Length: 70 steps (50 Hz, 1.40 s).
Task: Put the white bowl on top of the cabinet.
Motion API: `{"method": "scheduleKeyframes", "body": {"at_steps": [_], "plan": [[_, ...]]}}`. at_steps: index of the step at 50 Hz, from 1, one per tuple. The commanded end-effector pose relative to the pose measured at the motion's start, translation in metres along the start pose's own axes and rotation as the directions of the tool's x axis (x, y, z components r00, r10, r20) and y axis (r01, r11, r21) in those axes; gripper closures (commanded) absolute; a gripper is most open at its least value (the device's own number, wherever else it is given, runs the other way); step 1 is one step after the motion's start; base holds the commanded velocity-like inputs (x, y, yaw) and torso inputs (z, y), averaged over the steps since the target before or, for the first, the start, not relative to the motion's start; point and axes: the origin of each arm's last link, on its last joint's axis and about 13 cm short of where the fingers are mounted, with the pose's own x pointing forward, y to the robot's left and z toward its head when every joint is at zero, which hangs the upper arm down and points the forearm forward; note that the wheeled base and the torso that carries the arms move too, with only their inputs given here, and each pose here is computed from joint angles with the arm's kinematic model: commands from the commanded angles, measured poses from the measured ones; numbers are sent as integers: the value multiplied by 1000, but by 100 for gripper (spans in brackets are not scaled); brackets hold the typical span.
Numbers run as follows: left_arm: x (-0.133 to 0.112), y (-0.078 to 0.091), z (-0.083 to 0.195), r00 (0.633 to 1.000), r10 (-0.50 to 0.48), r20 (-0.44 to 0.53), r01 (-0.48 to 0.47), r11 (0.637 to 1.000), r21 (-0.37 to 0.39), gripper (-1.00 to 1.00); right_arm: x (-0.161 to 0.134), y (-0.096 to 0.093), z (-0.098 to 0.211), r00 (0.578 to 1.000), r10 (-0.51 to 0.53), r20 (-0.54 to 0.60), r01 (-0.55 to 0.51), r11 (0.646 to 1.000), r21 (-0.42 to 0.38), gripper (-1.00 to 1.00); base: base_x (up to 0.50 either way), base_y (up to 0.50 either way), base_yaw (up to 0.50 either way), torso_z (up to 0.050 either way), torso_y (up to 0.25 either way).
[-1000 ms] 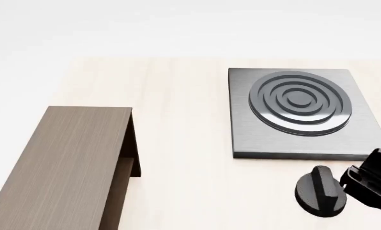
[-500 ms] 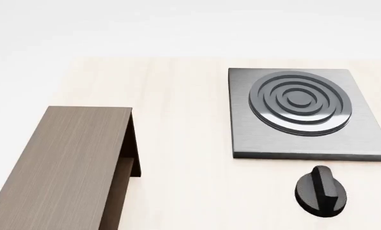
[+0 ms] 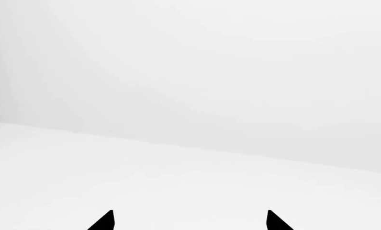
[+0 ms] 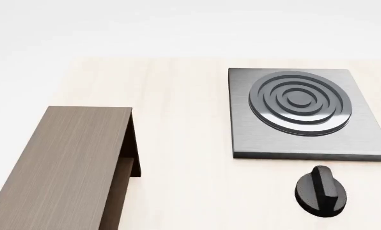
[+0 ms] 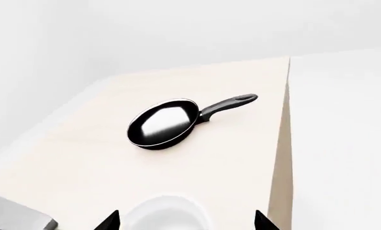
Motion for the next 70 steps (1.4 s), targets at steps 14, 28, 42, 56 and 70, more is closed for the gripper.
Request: {"method": "scheduleKeyframes", "body": {"at_steps": [14,28,42,56,70], "plan": [[0,0,0,1000,0,1,0,1000,1,-100,6,-28,-1,984,-172,-44,176,981,81,-100,0,0,0,0,0],[0,0,0,1000,1,1,-1,1000,0,-100,10,-13,-7,991,-115,-69,113,993,-35,-100,0,0,0,0,0],[0,0,0,1000,-2,3,2,1000,2,-100,29,9,-18,972,-114,-205,83,984,-155,-100,0,0,0,0,0],[0,-1,0,1000,-2,4,2,1000,3,-100,41,35,-19,954,-87,-287,31,981,-193,-100,0,0,0,0,0],[0,0,-1,1000,-1,3,1,1000,4,-100,45,38,-18,938,-66,-340,13,988,-155,-100,0,0,0,0,0]]}}
